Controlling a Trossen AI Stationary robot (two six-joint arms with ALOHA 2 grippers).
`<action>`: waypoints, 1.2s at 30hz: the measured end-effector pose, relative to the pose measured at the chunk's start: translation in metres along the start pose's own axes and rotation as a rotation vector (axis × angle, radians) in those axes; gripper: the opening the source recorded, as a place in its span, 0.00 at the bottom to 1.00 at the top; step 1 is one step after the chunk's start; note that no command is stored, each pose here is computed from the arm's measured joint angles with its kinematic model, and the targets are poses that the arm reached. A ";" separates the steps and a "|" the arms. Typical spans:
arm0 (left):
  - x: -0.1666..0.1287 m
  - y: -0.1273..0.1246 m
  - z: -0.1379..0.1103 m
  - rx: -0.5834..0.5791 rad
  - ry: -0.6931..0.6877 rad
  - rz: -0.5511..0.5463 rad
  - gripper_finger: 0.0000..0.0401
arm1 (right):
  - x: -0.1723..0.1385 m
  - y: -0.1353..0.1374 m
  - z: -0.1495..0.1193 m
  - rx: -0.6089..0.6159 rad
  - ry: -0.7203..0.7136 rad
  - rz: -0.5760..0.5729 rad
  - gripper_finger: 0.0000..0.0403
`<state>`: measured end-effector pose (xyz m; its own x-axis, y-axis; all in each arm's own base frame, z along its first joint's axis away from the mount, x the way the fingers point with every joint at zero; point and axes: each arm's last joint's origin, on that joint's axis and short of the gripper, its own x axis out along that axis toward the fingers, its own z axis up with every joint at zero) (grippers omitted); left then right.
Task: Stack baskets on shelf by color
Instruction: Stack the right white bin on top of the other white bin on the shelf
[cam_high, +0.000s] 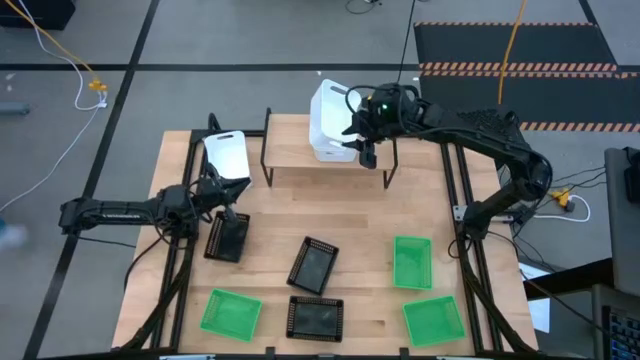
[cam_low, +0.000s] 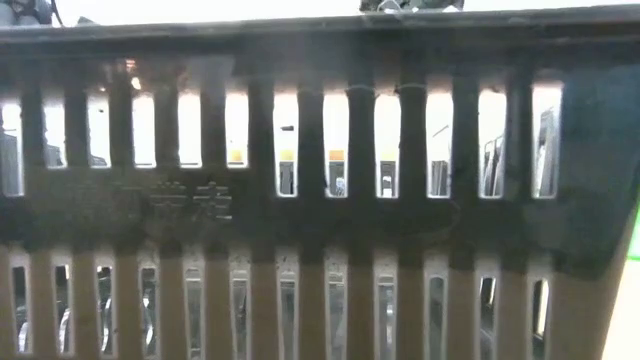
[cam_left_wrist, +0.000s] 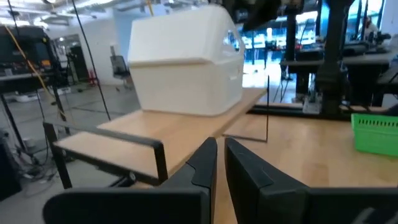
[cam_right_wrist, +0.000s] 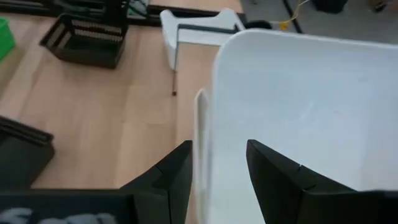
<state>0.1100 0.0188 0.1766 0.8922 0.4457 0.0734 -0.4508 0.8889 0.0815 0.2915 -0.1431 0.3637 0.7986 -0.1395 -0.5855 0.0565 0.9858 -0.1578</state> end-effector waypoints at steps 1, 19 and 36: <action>0.000 0.000 -0.001 -0.003 0.009 -0.001 0.09 | -0.001 0.001 0.000 0.003 0.001 0.014 0.36; 0.000 0.000 -0.003 -0.059 0.033 -0.004 0.09 | 0.008 -0.003 -0.019 0.024 0.040 -0.042 0.36; 0.000 0.000 -0.003 -0.055 0.033 -0.004 0.09 | 0.011 -0.003 -0.022 -0.031 0.043 -0.038 0.02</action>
<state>0.1102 0.0188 0.1733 0.8946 0.4450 0.0407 -0.4461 0.8946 0.0265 0.2872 -0.1494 0.3402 0.7697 -0.1811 -0.6121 0.0669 0.9765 -0.2048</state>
